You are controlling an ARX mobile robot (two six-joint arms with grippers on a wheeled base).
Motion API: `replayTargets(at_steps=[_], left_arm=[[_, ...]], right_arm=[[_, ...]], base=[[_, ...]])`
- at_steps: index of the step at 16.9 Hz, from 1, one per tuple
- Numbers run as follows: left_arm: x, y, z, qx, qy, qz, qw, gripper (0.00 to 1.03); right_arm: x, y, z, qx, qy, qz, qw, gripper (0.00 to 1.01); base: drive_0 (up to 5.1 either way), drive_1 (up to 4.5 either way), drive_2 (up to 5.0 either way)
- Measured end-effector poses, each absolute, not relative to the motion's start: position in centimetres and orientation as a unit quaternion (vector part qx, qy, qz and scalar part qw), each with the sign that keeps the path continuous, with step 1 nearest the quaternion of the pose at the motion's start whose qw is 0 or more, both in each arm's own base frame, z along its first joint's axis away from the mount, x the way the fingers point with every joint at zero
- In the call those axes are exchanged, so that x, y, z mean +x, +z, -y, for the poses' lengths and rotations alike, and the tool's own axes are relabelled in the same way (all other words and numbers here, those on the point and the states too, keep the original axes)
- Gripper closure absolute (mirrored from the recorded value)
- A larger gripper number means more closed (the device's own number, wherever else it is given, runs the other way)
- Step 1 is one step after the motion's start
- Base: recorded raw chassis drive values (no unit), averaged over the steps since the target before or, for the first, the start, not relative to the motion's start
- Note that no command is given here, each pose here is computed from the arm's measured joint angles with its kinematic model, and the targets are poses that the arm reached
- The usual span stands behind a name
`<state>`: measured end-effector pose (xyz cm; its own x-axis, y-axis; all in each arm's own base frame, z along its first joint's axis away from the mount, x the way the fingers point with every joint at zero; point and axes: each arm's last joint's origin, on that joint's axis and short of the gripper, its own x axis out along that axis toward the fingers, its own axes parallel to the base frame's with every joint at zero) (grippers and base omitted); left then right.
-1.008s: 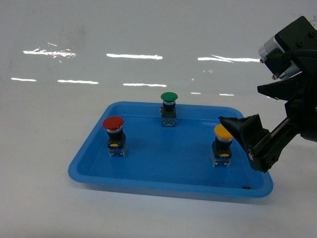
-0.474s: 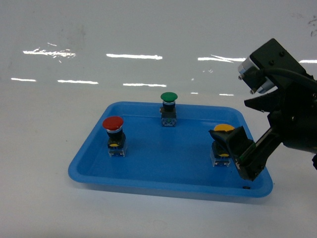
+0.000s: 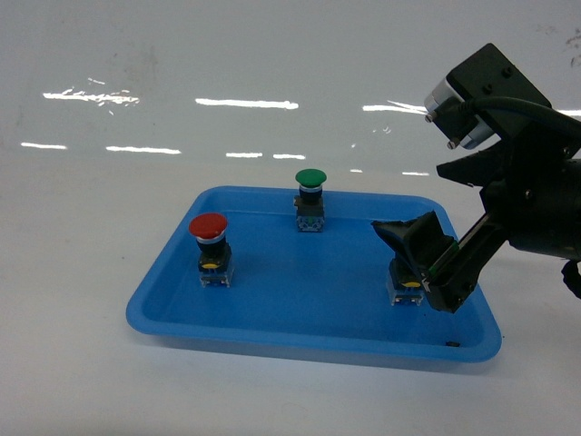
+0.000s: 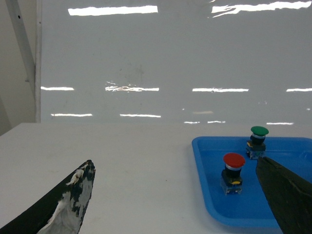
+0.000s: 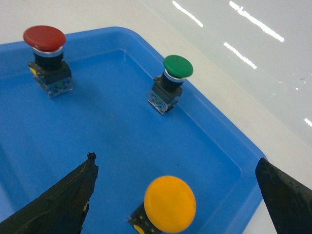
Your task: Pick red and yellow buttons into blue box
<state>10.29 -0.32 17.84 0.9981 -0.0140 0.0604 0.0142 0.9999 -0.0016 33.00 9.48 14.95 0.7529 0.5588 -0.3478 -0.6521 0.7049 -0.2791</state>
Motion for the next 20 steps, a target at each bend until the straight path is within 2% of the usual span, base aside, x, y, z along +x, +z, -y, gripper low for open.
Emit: replayTargets(at_steps=[5, 8, 9, 10, 13, 20], left_arm=[[12.7, 20.7, 1.4, -0.012, -0.051, 0.04, 0.998, 0.05], [14.9, 20.5, 1.5, -0.01, -0.057, 0.01, 0.998, 0.05], [17.3, 20.0, 2.5, -0.008, -0.09, -0.007, 0.996, 0.05], [19.3, 19.6, 3.0, -0.009, -0.104, -0.015, 0.994, 0.05], [20.6, 17.7, 3.0, -0.01, -0.093, -0.072, 0.993, 0.05], [20.5, 18.0, 2.9, -0.012, -0.094, -0.056, 0.994, 0.05]], right_arm=[[32.9, 15.3, -9.6, -0.195, 0.335, -0.116, 0.914, 0.03], [32.9, 15.4, -9.7, -0.195, 0.336, -0.114, 0.914, 0.03], [32.9, 15.4, -9.6, -0.196, 0.335, -0.111, 0.915, 0.03], [32.9, 15.4, -9.6, -0.196, 0.335, -0.111, 0.915, 0.03], [32.9, 15.4, -9.7, -0.195, 0.341, -0.115, 0.913, 0.03], [32.8, 16.0, -9.7, -0.196, 0.342, -0.104, 0.913, 0.03]], base=[[0.0, 0.0, 0.0], [0.0, 0.0, 0.0], [0.0, 0.0, 0.0], [0.0, 0.0, 0.0], [0.0, 0.0, 0.0], [0.0, 0.0, 0.0]])
